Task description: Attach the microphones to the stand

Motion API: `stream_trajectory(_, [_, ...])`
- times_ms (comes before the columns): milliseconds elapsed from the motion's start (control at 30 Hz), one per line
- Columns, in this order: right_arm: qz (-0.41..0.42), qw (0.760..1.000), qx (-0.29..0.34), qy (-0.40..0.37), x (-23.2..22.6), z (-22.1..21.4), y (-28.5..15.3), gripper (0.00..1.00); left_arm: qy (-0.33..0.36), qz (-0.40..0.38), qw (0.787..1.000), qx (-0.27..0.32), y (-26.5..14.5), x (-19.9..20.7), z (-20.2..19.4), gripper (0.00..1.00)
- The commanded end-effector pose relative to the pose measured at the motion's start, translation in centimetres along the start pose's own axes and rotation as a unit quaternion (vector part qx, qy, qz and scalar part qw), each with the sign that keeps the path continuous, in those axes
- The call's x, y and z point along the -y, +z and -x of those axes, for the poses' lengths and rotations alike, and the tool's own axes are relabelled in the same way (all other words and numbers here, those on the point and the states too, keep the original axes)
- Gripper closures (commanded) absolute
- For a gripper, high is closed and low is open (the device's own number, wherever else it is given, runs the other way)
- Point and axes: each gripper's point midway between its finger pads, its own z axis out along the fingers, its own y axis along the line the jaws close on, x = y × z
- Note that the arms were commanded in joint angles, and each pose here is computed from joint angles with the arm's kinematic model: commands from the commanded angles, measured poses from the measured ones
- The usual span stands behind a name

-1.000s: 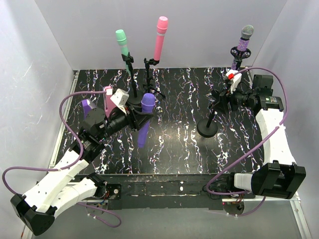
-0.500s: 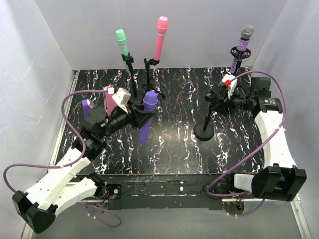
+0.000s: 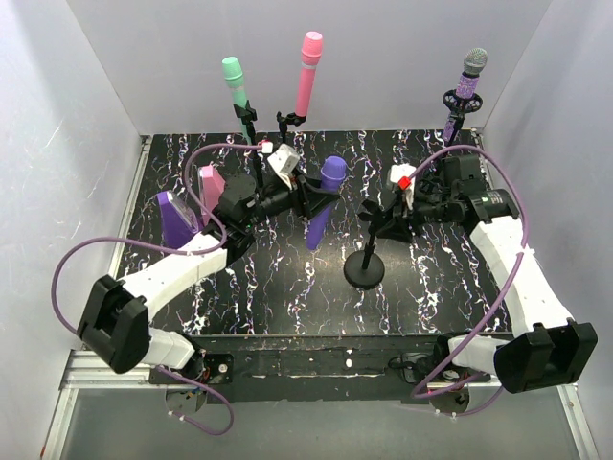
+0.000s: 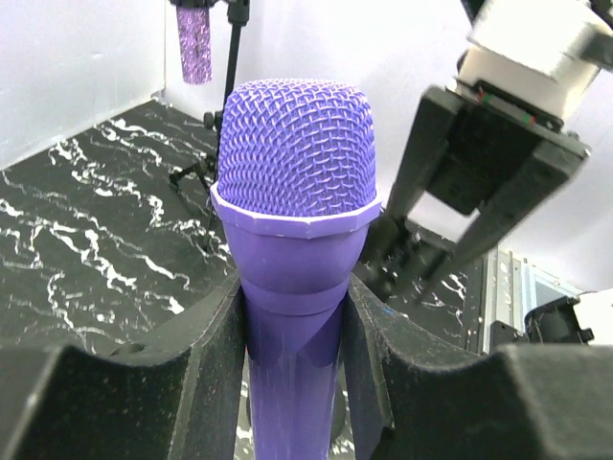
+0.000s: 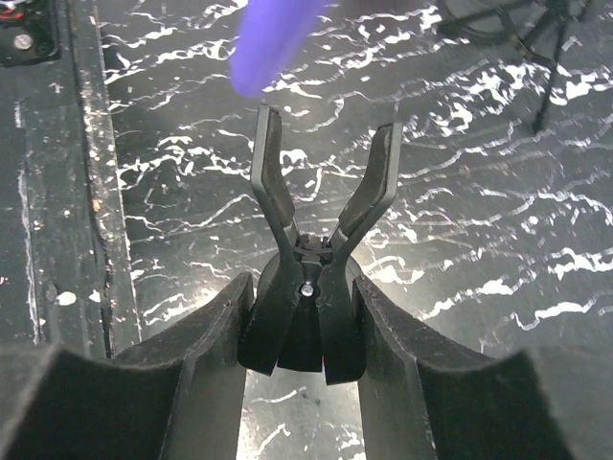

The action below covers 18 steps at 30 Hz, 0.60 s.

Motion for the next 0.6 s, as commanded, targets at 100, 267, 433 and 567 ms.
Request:
stream_trajectory(100, [0.061, 0.998, -0.005, -0.010, -3.7, 0.1, 1.9, 0.91, 0.063, -0.066, 0.991, 0.101, 2.1, 3.6, 6.1, 1.00])
stream_trajectory(267, [0.068, 0.998, 0.001, 0.014, -3.9, 0.5, 2.1, 0.69, 0.067, -0.079, 0.988, 0.111, 2.4, 4.6, 5.5, 1.00])
stream_trajectory(433, [0.066, 0.997, 0.006, 0.025, -4.1, 0.8, 2.0, 0.43, 0.076, -0.088, 0.986, 0.121, 2.3, 5.3, 5.4, 1.00])
stream_trajectory(567, [0.062, 0.998, 0.006, 0.030, -4.2, 0.9, 1.8, 0.30, 0.086, -0.096, 0.984, 0.123, 2.6, 5.7, 5.7, 1.00])
